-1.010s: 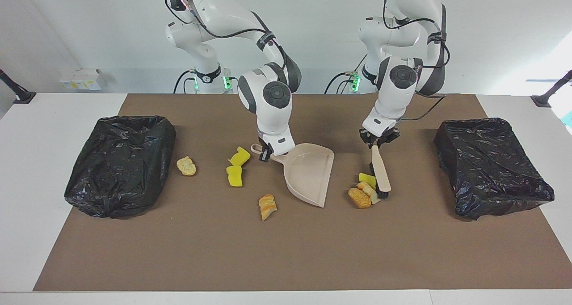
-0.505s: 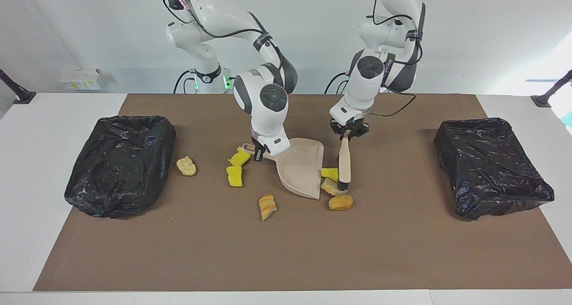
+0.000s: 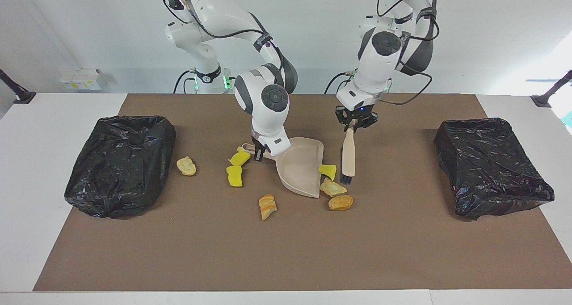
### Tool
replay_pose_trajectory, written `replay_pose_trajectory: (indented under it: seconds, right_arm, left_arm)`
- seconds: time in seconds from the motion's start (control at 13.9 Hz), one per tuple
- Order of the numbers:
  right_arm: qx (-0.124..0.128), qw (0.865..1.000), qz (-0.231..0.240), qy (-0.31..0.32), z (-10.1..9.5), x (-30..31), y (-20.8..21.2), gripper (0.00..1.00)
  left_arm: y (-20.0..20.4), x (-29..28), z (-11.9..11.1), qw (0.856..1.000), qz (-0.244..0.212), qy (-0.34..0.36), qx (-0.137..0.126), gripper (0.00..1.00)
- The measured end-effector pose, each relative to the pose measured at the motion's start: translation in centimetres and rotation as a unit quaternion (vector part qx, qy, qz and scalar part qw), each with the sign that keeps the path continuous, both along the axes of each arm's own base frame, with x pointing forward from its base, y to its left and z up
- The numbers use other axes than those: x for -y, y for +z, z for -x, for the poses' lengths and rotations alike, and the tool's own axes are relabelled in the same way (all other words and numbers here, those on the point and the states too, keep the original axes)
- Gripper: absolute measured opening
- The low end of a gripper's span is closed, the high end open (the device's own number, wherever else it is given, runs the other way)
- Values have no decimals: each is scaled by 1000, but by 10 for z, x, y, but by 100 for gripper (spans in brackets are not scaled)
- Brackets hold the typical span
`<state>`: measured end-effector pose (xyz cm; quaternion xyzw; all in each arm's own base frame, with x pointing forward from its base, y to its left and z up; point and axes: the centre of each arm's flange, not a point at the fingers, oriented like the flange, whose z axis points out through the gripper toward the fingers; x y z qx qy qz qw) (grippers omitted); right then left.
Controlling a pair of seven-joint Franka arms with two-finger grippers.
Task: Sweep and dump trash in bin
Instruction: 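Sweep the sponge and bread into the dustpan with the left gripper's brush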
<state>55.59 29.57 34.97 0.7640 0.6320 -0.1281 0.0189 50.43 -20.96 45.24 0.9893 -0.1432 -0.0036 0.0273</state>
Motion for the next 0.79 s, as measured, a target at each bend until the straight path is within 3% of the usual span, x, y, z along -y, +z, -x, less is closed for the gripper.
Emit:
replay_pose_trajectory:
  seconds: [0.29, 0.43, 0.65, 0.79]
  right_arm:
    - [0, 1000, 0, 0, 0, 0, 0, 33]
    - [0, 1000, 1, 1, 0, 0, 0, 33]
    - [0, 1000, 1, 1, 0, 0, 0, 33]
    - [0, 1000, 1, 1, 0, 0, 0, 33]
  left_arm:
    - [-39, -27, -71, 998, -47, -44, 10, 26]
    - [-69, -17, -93, 994, -76, -78, 4, 26]
    - [-99, 0, -95, 990, -92, -107, -7, 26]
    - [-109, 22, -80, 989, -96, -112, -16, 26]
